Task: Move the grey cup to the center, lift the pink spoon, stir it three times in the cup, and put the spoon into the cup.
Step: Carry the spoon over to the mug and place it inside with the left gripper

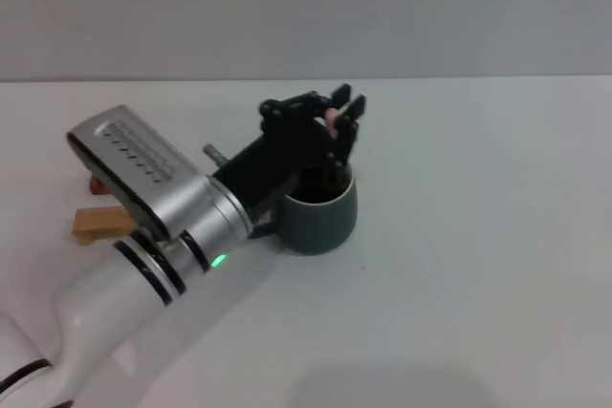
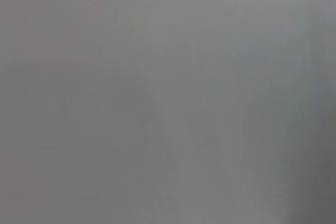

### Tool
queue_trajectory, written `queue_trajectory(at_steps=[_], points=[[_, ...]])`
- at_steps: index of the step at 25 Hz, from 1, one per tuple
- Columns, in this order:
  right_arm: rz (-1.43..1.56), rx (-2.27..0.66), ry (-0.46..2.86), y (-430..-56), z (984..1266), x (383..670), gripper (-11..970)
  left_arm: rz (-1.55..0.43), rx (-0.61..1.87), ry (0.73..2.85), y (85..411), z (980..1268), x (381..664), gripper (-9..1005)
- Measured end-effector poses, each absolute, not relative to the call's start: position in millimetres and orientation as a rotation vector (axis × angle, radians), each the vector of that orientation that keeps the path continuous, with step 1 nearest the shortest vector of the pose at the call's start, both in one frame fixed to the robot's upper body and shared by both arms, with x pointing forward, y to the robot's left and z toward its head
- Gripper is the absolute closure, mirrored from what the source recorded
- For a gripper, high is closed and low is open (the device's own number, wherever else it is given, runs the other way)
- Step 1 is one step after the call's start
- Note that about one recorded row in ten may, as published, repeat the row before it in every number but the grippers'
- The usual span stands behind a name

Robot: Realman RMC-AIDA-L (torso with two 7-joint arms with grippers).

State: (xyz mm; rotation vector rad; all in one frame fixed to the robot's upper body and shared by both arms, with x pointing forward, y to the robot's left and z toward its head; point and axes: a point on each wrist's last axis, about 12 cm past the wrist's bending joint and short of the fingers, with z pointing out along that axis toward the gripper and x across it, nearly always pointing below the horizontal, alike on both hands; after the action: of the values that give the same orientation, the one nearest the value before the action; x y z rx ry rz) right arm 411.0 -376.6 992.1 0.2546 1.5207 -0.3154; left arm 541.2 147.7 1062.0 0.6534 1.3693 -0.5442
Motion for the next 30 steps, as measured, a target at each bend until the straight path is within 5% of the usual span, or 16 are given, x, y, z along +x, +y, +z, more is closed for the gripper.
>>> queue_trajectory(at_steps=[17,30], points=[[-0.289,0.228,1.522,-371,992,416,960,-0.484,0.559,1.424,177,1049,527,852],[-0.288,0.228,1.522,-371,992,416,960,-0.545,0.643,1.360,147,1065,542,852]])
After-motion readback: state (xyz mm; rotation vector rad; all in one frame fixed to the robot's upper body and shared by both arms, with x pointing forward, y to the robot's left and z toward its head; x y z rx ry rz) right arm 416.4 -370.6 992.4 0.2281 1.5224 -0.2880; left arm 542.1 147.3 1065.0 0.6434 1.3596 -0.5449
